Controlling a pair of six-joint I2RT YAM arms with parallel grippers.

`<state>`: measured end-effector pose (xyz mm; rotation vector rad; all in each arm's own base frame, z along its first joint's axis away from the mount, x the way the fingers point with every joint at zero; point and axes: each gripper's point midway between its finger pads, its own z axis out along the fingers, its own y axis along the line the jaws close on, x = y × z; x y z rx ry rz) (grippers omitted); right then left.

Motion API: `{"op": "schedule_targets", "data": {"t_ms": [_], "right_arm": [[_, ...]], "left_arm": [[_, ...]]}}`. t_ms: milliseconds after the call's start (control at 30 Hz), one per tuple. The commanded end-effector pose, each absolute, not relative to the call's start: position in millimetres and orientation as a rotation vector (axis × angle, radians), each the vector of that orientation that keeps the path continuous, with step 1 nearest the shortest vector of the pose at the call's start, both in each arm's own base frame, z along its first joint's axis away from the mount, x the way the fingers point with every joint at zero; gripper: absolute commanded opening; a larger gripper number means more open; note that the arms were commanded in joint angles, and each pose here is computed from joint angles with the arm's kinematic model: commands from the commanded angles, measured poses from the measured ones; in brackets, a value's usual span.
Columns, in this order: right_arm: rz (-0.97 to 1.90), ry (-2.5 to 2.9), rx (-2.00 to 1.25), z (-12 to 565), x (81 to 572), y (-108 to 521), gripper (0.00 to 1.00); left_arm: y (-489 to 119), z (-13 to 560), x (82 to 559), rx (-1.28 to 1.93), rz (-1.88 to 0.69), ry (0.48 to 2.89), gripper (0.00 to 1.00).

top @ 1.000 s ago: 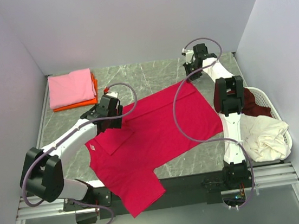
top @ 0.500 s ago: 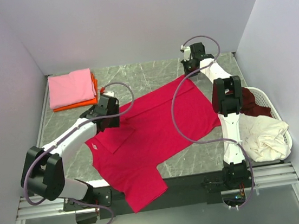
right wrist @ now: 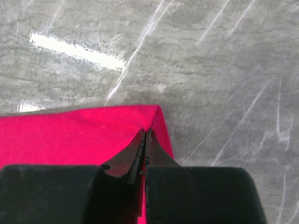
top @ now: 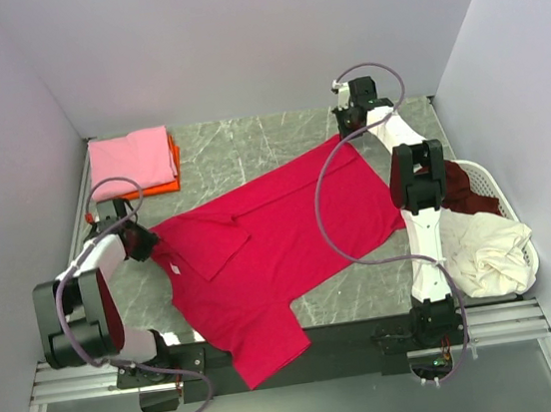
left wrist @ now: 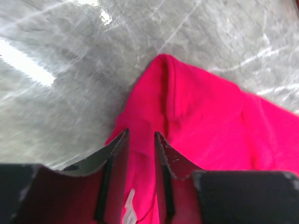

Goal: Fold and stack the t-shirts
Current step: Fold the tshirt

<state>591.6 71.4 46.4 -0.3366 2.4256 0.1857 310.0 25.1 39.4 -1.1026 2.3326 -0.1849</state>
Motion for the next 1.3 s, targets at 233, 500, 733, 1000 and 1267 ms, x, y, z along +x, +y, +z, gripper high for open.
{"op": "schedule_targets", "data": {"t_ms": [233, 500, 733, 1000, 1267], "right_arm": [[0.156, 2.324, -0.314, 83, 612, 73, 0.00], [0.153, 2.327, -0.315, 80, 613, 72, 0.00], [0.151, 2.333, -0.316, 77, 612, 71, 0.00], [0.153, 2.334, -0.321, 77, 612, 72, 0.00], [0.152, 2.339, -0.325, 76, 610, 72, 0.00]], "left_arm": [[13, 46, 359, -1.171, -0.450, 2.260, 0.36], [11, 64, 365, -1.119, -0.495, 2.220, 0.39], [19, 68, 368, -1.140, -0.458, 2.203, 0.47], [23, 86, 355, -1.122, -0.438, 2.128, 0.38], [24, 75, 364, -1.148, -0.446, 2.170, 0.48]]}}
